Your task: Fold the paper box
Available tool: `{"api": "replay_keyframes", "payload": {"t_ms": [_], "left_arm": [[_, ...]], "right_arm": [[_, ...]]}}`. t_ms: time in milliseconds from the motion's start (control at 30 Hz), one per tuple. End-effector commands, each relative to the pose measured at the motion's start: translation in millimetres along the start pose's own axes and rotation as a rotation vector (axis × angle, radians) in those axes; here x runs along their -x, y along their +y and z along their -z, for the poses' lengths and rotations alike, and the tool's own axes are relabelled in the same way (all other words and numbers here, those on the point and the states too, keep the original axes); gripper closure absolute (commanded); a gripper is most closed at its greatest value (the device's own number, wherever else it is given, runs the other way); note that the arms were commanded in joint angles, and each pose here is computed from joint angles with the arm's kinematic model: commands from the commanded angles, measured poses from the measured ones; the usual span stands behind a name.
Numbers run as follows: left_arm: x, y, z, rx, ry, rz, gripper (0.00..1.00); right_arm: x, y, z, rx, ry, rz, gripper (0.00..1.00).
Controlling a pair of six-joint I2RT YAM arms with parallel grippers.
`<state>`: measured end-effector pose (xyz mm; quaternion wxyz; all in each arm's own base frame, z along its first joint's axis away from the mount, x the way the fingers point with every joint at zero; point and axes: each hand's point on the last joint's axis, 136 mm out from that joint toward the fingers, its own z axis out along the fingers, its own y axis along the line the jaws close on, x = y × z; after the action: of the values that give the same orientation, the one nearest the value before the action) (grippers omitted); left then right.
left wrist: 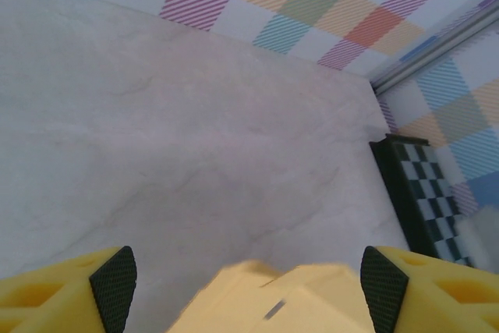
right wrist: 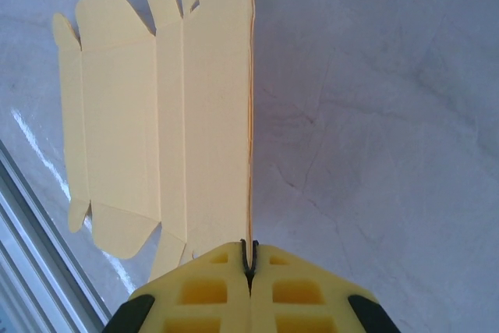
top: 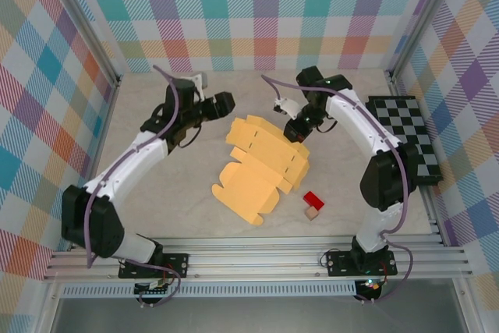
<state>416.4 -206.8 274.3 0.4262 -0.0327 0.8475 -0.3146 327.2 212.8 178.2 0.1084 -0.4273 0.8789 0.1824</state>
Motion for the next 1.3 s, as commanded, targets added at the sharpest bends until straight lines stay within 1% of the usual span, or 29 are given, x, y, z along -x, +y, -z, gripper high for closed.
{"api": "replay_keyframes", "payload": {"t_ms": [0, 100, 200, 267, 333, 433, 467, 633, 833, 1000, 1100, 1267], "left_arm": [[-9, -21, -12, -0.036, 0.143, 0.15, 0.21], [-22, -40, -24, -0.048, 0.232, 0.223, 0.24], [-41, -44, -32, 0.022, 0.31, 0.246, 0.25], [-51, -49, -37, 0.036, 0.348, 0.251, 0.25], [-57, -50, -43, 0.046, 0.356, 0.251, 0.26], [-65, -49, -50, 0.069, 0.372, 0.268, 0.29], [-68, -47, -51, 0.083, 0.376, 0.268, 0.31], [-72, -40, -57, 0.119, 0.372, 0.234, 0.33], [-79, -55, -61, 0.074, 0.403, 0.229, 0.35], [-77, -63, -60, 0.056, 0.411, 0.219, 0.36], [-87, -73, -56, 0.035, 0.437, 0.211, 0.36], [-113, -87, -48, 0.008, 0.49, 0.191, 0.36]], "right_arm": [[4, 7, 9, -0.037, -0.041, -0.019, 1.0], [4, 10, 8, -0.053, -0.044, -0.014, 1.0], [5, 11, 9, -0.066, -0.053, -0.013, 1.0], [4, 11, 10, -0.072, -0.062, -0.014, 1.0], [4, 12, 10, -0.075, -0.071, -0.01, 1.0], [3, 13, 11, -0.082, -0.089, -0.007, 1.0], [3, 13, 12, -0.086, -0.096, -0.005, 1.0], [2, 22, 14, -0.06, -0.13, 0.016, 1.0], [1, 25, 15, -0.058, -0.161, 0.037, 1.0], [-1, 26, 14, -0.061, -0.173, 0.053, 1.0], [-1, 23, 12, -0.073, -0.17, 0.044, 1.0], [0, 17, 10, -0.097, -0.167, 0.019, 1.0]]}}
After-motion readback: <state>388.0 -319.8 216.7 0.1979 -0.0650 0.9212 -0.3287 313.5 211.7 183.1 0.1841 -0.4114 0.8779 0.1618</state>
